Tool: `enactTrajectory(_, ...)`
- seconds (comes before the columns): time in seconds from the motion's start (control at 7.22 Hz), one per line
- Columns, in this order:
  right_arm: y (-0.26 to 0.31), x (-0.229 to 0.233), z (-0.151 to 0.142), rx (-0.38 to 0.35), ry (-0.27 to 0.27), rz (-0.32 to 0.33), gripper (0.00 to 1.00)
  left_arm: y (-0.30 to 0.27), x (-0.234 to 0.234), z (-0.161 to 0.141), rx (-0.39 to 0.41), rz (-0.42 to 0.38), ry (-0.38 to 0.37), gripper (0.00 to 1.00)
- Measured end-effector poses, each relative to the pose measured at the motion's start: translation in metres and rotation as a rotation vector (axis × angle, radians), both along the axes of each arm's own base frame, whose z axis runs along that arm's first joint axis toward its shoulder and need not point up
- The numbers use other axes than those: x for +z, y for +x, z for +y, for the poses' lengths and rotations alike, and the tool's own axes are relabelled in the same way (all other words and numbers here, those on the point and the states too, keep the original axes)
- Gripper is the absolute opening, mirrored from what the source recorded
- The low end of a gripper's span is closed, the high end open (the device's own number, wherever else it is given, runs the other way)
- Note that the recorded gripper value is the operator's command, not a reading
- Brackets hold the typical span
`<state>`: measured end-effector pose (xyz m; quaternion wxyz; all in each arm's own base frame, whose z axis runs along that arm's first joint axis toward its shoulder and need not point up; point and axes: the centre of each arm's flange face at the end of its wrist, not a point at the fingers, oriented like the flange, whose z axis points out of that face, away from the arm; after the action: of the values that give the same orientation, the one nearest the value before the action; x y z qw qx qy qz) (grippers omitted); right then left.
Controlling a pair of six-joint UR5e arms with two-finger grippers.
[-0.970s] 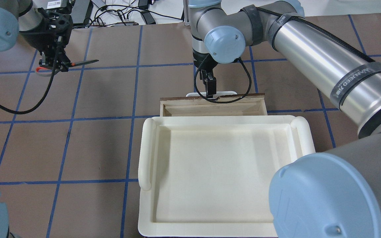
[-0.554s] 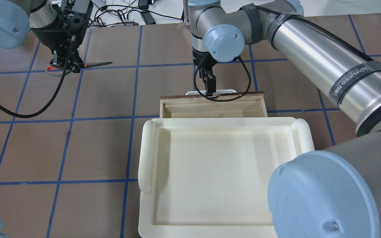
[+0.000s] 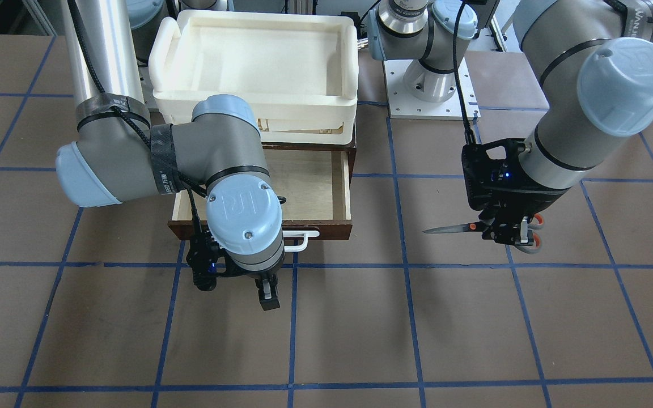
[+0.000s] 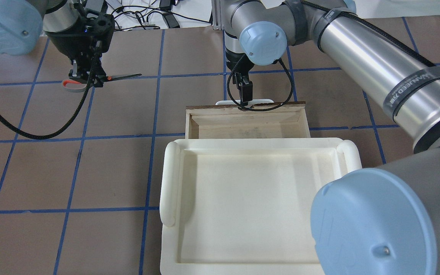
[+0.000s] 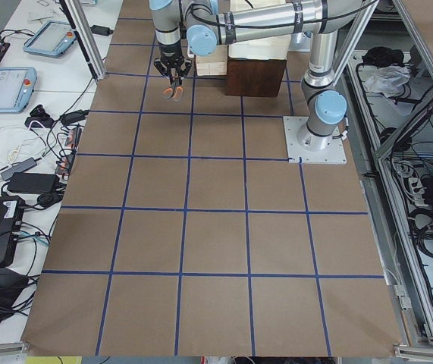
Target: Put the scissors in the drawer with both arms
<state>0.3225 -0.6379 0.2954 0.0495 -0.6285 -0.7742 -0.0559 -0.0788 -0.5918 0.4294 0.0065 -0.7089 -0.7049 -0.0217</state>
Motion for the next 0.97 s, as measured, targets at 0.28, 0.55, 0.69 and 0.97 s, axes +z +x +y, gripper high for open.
enactTrajectory(0.28, -0.002, -0.004, -0.003, 0.009, 0.004, -0.001, 1.00, -0.021, 0.010, 0.010, 0.041, -0.003, -0.002, 0.03)
enactTrajectory(0.55, -0.008, -0.004, -0.006, 0.013, 0.003, -0.002, 1.00, -0.035, 0.023, 0.026, 0.059, -0.004, 0.008, 0.03)
enactTrajectory(0.69, -0.010, -0.004, -0.007, 0.016, 0.003, -0.003, 1.00, -0.037, 0.032, 0.036, 0.074, -0.006, 0.015, 0.03)
enactTrajectory(0.97, -0.011, -0.004, -0.007, 0.018, 0.004, -0.004, 1.00, -0.049, 0.047, 0.056, 0.104, -0.012, 0.021, 0.03)
